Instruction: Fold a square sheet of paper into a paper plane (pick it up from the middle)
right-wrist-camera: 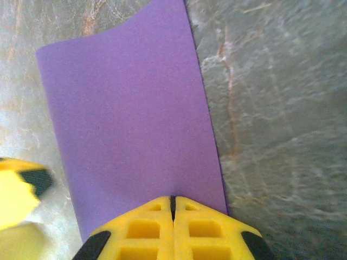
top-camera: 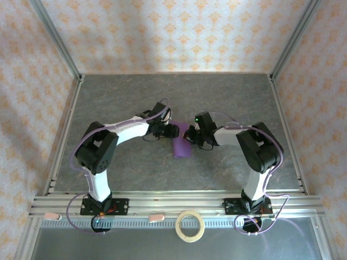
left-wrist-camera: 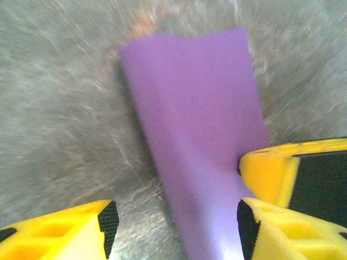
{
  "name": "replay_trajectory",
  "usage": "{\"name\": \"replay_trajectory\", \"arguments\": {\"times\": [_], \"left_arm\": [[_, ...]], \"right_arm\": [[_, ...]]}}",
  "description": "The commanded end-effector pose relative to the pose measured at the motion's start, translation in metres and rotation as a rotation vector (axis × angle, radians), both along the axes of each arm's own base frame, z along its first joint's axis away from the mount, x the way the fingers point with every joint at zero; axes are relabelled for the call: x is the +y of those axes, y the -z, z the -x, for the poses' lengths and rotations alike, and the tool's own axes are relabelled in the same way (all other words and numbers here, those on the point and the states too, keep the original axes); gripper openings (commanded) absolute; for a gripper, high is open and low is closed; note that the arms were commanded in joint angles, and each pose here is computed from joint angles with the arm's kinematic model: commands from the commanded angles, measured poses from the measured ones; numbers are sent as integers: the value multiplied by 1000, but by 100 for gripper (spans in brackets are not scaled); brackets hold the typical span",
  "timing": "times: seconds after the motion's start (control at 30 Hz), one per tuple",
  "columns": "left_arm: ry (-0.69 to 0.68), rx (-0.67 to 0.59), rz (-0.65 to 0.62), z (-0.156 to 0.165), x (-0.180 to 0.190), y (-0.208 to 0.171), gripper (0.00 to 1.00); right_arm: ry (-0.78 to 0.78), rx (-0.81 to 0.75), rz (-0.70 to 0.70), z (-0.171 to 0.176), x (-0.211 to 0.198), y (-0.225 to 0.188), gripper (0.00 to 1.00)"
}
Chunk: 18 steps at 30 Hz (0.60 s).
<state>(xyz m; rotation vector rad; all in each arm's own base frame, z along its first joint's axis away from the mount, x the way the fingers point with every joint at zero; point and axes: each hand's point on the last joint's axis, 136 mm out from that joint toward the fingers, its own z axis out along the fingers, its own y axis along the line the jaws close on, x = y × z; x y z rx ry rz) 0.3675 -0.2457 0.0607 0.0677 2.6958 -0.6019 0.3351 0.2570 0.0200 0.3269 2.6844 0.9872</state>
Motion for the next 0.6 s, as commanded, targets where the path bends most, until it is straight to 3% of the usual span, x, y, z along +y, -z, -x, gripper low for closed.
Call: {"name": "replay_trajectory", "arguments": {"times": [0.0, 0.1, 0.37, 0.57], "left_arm": [[-86, -89, 111, -14, 6, -39, 64], [-91, -94, 212, -10, 3, -50, 54], [13, 10, 551, 6, -43, -66, 0], [24, 78, 626, 5, -60, -62, 0]], "right_arm": [[-62, 117, 181, 32, -43, 40, 0], [-86, 118, 209, 29, -53, 41, 0], [-121, 169, 154, 34, -56, 46, 0], [-99, 182, 165, 35, -59, 50, 0]]}}
